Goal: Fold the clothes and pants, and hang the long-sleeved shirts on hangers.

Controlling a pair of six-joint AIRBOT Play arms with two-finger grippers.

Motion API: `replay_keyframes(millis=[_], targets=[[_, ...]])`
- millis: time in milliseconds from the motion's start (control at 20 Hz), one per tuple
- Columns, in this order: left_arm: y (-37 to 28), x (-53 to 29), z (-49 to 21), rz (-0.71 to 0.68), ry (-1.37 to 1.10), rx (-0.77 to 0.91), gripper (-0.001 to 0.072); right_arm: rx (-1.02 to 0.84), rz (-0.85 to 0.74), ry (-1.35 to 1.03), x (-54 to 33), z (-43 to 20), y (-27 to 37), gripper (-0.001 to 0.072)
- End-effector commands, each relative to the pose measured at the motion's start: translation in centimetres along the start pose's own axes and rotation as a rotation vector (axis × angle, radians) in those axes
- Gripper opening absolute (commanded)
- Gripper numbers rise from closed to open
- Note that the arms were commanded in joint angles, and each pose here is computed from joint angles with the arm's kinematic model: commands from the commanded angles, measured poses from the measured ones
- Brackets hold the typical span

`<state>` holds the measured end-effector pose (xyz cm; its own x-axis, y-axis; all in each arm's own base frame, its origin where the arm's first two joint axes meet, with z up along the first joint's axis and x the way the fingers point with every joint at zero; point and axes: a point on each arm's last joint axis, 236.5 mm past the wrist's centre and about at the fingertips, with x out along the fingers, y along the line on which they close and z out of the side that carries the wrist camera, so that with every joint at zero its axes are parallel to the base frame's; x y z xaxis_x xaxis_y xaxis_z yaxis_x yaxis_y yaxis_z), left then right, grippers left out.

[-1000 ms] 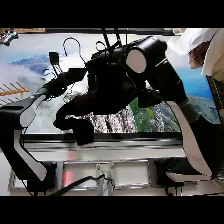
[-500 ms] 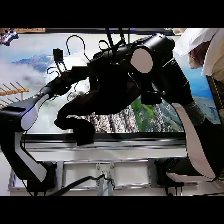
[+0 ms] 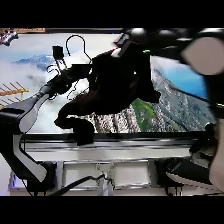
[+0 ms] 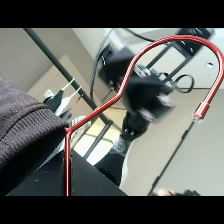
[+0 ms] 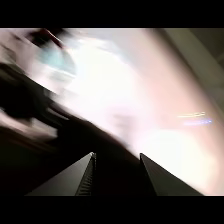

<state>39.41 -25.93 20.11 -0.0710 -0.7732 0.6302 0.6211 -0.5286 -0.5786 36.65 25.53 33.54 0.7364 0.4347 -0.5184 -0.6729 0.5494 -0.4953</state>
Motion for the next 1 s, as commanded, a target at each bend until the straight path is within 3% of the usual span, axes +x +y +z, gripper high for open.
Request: replay_keyframes(millis=[0, 50, 150, 250, 800, 850, 900, 950], targets=[[-0.4, 0.6, -0.3, -0.012, 0.013, -0.015, 0.0013, -0.536, -0.198, 0.258, -5.0, -5.7, -7.7, 0.0342], [-0.5, 0.7, -0.3, -0.012, 0.018, -0.013, 0.0013, -0.478, -0.175, 0.255, -4.6, -6.6, -7.8, 0.0376], [-0.7, 0.9, -0.4, -0.016, 0.022, -0.011, 0.0013, -0.399, -0.035, 0.171, -2.5, -7.1, -5.6, 0.0555], [-0.7, 1.1, -0.6, -0.018, 0.025, -0.014, 0.0013, -0.394, 0.051, 0.118, -0.2, -7.9, -4.4, 0.0634], [-0.7, 1.2, -0.6, -0.019, 0.026, -0.019, 0.0014, -0.241, 0.25, 0.059, 11.0, -10.8, -1.9, 0.0622], [-0.7, 1.2, -0.6, -0.019, 0.026, -0.027, 0.0014, -0.228, 0.267, 0.049, 12.0, -11.0, -1.5, 0.0547], [-0.7, 1.2, -0.6, -0.019, 0.026, -0.028, 0.0014, -0.218, 0.277, 0.041, 12.8, -11.0, -1.2, 0.0335], [-0.7, 1.2, -0.6, -0.019, 0.026, -0.032, 0.0014, -0.22, 0.285, 0.043, 13.2, -11.0, -0.9, 0.0048]])
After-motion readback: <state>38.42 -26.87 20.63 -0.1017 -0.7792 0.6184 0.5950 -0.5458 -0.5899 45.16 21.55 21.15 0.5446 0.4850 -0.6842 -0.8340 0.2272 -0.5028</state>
